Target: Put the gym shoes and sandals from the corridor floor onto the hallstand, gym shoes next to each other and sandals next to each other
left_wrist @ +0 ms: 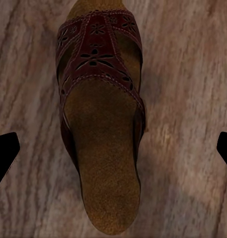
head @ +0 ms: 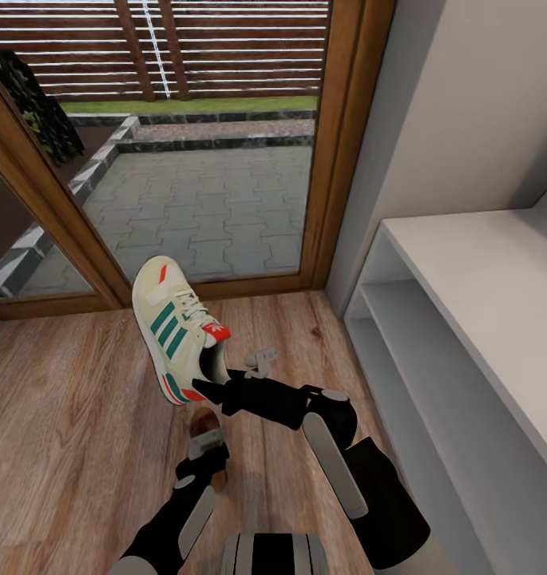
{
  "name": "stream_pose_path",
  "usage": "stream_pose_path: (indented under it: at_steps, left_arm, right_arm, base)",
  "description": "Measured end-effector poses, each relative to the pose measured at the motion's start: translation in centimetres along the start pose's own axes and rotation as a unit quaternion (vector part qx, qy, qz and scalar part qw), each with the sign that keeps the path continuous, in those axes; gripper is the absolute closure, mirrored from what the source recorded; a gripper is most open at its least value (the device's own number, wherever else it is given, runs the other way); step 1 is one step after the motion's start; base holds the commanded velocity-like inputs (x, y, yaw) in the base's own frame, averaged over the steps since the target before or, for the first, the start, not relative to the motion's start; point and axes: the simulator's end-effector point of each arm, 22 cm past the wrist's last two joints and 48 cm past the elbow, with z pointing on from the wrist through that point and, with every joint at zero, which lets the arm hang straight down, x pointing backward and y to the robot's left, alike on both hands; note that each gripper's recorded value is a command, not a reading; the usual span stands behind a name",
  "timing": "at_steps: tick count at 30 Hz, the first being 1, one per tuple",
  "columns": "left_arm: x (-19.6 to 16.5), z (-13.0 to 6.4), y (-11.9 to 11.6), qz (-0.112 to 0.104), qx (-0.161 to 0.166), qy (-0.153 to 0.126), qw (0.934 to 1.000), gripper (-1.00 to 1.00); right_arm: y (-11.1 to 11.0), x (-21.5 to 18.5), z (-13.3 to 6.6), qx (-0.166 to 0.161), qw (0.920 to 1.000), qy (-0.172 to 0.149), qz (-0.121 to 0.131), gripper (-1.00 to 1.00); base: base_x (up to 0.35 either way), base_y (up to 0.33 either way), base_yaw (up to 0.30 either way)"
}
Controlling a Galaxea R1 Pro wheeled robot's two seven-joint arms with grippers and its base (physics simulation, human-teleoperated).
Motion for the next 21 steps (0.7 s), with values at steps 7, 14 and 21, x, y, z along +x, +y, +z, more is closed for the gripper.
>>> stream_pose_path:
  at_steps: [7,14,21]
  left_arm:
    - [0.12,0.0,0.06,-0.001,0.0,0.001,1.0,-1.0]
    - [0.36,-0.05,0.16,-0.001,-0.001,0.003,1.0,-1.0]
    - [0.47,-0.04,0.37,-0.001,-0.002,0.003,1.0,-1.0]
  right_arm:
    - [-0.08,0.04,0.0,0.001,1.0,0.0,0.001,1.0]
    - [-0.01,0.1,0.03,0.0,1.0,0.001,0.0,1.0]
    - [0.02,0.09,0.04,0.0,1.0,0.001,0.0,1.0]
  base:
    - [0.06,0.049,0.0]
    - [0.006,0.005,0.0]
    - [0.0,0.0,0.0]
